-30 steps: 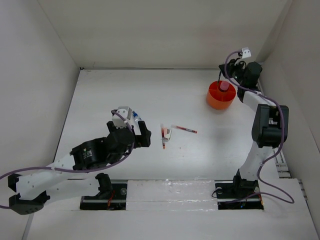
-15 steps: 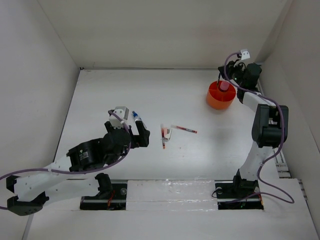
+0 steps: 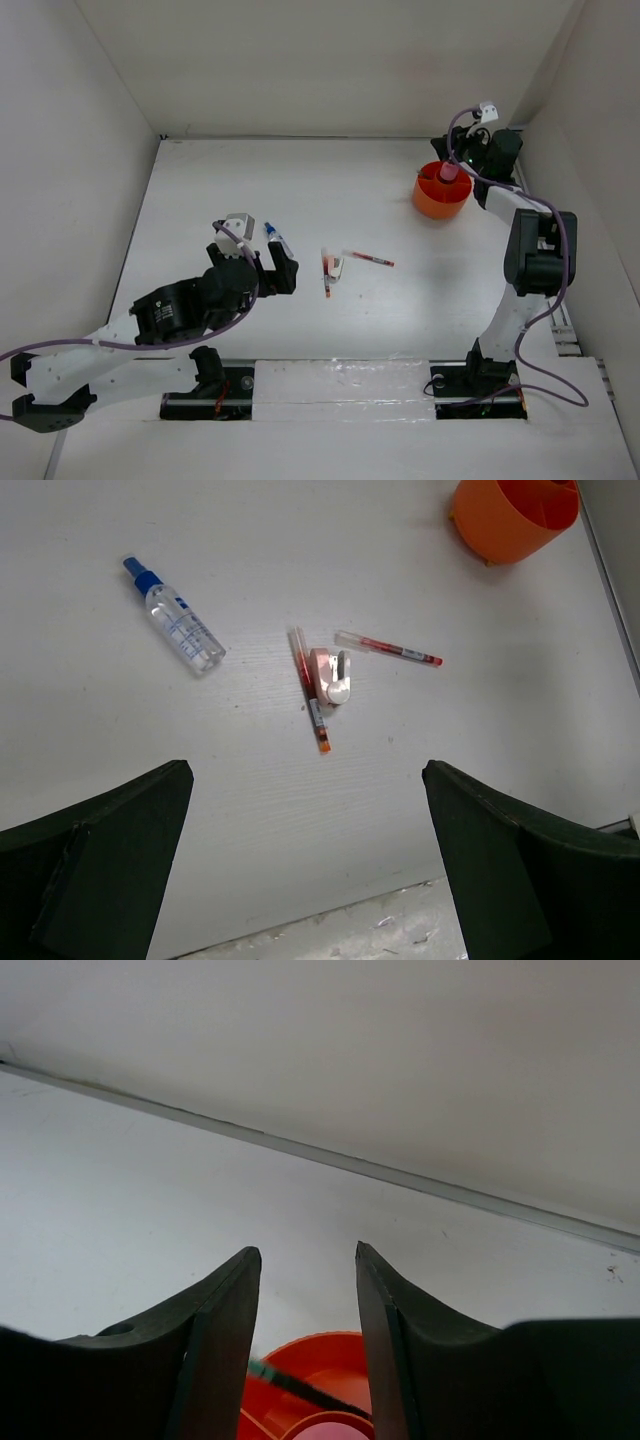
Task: Sort the stationery into containers
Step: Place the pen in the storage box, then pick up the pen from the center of the board.
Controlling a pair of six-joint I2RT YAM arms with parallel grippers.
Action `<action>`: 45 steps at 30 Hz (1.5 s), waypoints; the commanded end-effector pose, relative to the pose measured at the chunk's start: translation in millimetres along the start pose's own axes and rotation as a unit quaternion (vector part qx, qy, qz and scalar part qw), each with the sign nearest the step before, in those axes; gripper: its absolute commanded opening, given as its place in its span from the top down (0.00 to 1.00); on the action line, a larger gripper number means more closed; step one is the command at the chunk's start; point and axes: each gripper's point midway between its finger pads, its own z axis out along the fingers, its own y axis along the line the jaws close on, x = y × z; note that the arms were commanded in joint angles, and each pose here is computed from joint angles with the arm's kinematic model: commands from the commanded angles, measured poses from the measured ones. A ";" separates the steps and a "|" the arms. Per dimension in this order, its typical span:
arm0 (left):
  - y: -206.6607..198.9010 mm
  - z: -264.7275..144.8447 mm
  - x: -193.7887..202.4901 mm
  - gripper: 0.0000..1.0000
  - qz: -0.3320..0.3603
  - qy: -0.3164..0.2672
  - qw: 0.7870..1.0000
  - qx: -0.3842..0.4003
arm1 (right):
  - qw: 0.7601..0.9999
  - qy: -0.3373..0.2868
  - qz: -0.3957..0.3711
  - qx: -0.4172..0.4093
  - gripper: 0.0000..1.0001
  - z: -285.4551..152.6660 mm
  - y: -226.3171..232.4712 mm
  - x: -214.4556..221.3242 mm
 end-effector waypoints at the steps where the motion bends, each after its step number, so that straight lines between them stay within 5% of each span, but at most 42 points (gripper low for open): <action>1: 0.0 0.9 -4.2 0.00 -0.002 -0.013 1.000 0.000 | 0.997 -0.065 -0.043 -0.020 0.51 -11.8 17.3 -63.8; 8: 4.4 7.3 1.1 0.00 0.000 -0.009 1.000 -0.025 | 0.993 -0.104 -0.052 -0.008 0.35 -29.0 49.6 -124.2; 9: 4.0 8.9 2.7 0.00 0.003 -0.007 1.000 -0.027 | 0.995 -0.095 -0.042 0.007 0.16 -31.5 52.2 -125.3; 11: -0.1 14.7 6.6 0.00 -0.001 0.001 0.999 -0.035 | 0.995 -0.097 -0.038 0.004 0.00 -40.3 83.6 -144.1; 15: -17.9 34.2 13.0 0.00 -0.024 0.011 0.999 -0.032 | 0.996 -0.058 -0.039 0.062 0.00 -61.5 123.7 -143.0; 21: -45.2 62.2 29.0 0.00 -0.070 0.031 0.997 -0.031 | 0.995 0.051 -0.006 0.082 0.00 -109.0 169.3 -86.2; 34: -36.6 141.0 124.5 0.00 0.003 0.162 0.976 -0.143 | 0.999 0.018 -0.003 0.042 0.00 -175.4 221.8 -116.3; 45: -9.2 171.5 158.7 0.18 0.034 0.206 0.962 -0.176 | 1.000 0.012 0.000 0.010 0.00 -173.0 242.5 -116.6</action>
